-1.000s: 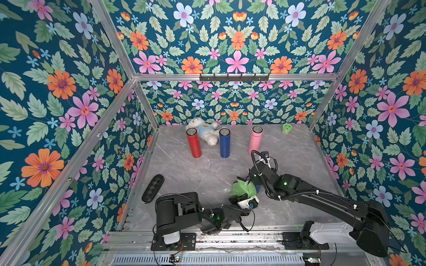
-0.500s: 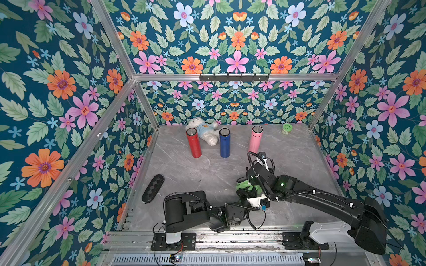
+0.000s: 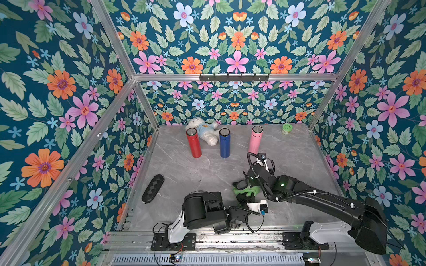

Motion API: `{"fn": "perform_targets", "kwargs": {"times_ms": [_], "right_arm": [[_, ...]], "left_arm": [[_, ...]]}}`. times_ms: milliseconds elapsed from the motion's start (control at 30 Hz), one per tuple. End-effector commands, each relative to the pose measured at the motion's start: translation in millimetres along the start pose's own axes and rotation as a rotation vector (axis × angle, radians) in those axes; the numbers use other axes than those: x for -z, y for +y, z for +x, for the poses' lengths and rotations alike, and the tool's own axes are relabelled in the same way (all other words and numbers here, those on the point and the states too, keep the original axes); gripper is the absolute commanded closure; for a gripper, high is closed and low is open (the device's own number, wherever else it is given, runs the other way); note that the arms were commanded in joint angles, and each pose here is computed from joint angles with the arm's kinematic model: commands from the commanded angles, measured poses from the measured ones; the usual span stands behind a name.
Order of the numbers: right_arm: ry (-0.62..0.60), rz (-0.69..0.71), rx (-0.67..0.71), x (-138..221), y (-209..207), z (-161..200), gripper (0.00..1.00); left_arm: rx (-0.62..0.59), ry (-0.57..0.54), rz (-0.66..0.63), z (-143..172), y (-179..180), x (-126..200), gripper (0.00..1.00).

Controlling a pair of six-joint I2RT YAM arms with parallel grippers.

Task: Wipe the surface of the thermos
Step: Wipe the dirt from the surface of the thermos.

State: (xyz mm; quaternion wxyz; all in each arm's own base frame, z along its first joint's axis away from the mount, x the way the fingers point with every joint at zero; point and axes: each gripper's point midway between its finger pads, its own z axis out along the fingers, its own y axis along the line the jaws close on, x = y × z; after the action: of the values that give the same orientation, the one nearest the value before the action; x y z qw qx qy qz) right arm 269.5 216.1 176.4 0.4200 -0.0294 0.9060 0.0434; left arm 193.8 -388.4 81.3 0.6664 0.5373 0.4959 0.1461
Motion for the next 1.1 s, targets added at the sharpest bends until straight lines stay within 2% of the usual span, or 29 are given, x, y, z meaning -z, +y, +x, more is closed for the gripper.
{"fn": "perform_targets", "kwargs": {"times_ms": [0,133,300,400,567,733,833,933,1067], "right_arm": [[0.072,-0.022,-0.003,4.1,0.9,13.2,1.00],[0.073,-0.012,0.001,3.5,-0.2,12.5,1.00],[0.090,0.001,0.008,-3.5,0.2,20.3,1.00],[0.104,0.002,0.005,-8.1,1.9,25.6,1.00],[0.120,0.002,-0.002,-9.3,2.9,29.1,1.00],[0.136,0.010,-0.011,-5.6,-0.1,27.2,1.00],[0.159,0.011,-0.021,-5.8,-1.9,26.8,1.00],[0.160,0.008,-0.027,-4.2,-1.7,22.7,1.00],[0.168,0.016,-0.021,-4.0,-2.5,21.0,1.00]], "left_arm": [[0.064,-0.008,-0.073,-2.4,15.7,0.9,1.00],[0.024,-0.028,-0.104,-10.9,24.9,-0.4,1.00],[-0.012,-0.052,-0.167,-38.7,55.6,-7.9,1.00],[-0.026,-0.052,-0.163,-50.3,65.4,-13.6,1.00],[-0.087,-0.008,-0.105,-42.5,46.6,-26.0,1.00],[-0.144,0.060,-0.061,-11.3,3.2,-31.2,1.00],[-0.156,0.087,-0.052,0.1,-11.1,-32.5,1.00],[-0.158,0.096,-0.043,5.0,-16.8,-35.1,1.00],[-0.182,0.085,-0.081,-4.6,-3.0,-37.7,1.00]]}}
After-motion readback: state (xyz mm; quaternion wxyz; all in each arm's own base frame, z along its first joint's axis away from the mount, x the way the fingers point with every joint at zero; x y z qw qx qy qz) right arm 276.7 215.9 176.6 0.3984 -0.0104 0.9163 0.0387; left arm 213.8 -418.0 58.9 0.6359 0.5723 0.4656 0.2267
